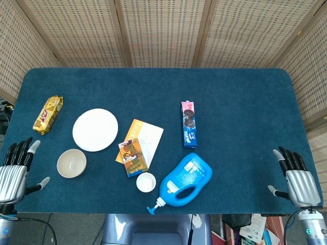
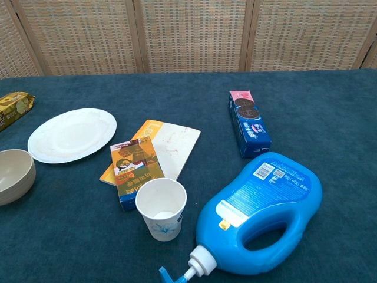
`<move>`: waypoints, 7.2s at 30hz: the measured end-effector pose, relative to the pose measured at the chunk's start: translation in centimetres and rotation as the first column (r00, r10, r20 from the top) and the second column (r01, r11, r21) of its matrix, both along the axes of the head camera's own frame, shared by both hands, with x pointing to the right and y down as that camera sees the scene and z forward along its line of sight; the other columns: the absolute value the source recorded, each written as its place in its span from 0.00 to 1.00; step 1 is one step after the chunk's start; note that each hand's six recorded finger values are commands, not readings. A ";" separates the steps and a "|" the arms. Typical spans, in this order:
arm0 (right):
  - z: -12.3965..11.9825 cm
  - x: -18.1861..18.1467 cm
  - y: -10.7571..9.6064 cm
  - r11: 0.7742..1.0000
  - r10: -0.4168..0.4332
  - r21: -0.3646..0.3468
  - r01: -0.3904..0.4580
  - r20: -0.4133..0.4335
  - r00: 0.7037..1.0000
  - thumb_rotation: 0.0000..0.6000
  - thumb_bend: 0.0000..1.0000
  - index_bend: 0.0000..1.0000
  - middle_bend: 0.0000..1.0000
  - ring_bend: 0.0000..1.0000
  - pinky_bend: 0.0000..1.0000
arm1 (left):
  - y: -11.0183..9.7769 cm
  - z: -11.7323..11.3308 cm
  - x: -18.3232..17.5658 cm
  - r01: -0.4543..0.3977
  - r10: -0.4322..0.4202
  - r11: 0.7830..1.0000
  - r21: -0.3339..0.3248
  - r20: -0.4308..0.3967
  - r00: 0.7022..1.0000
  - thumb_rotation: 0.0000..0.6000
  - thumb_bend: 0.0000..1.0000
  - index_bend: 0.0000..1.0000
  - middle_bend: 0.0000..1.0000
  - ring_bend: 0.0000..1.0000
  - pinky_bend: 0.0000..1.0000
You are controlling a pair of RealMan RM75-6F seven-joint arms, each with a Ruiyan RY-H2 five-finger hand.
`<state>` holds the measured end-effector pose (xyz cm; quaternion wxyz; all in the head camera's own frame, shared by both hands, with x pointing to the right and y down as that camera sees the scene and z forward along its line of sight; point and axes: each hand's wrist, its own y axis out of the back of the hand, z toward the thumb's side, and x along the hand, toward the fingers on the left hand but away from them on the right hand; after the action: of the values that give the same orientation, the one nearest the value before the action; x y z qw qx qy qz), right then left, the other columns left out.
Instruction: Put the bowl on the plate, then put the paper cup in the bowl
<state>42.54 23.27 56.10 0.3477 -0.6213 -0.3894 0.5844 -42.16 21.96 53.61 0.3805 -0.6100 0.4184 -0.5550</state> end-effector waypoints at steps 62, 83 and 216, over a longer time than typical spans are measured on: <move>-0.9 0.9 0.0 0.999 0.038 0.020 -0.038 0.026 0.999 1.00 0.14 0.00 0.00 0.00 0.00 | 2.3 11.0 -1.6 -0.134 0.156 0.962 -0.237 0.077 0.985 1.00 0.26 0.40 0.00 0.00 0.00; -1.1 1.2 -0.2 0.998 0.048 0.031 -0.049 0.033 0.998 1.00 0.14 0.00 0.00 0.00 0.00 | 1.6 14.1 0.4 -0.184 0.211 0.953 -0.240 0.091 0.973 1.00 0.43 0.58 0.00 0.00 0.01; -1.5 3.3 -0.6 0.990 0.134 0.042 -0.136 0.042 0.990 1.00 0.14 0.00 0.00 0.00 0.00 | -7.9 6.3 20.2 -0.596 0.589 0.803 0.010 -0.170 0.790 1.00 0.16 0.36 0.00 0.00 0.00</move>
<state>45.86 22.72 54.62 0.3134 -0.5971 -0.4502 0.5853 -21.92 14.03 59.95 0.4858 -0.7622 0.2238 -0.3646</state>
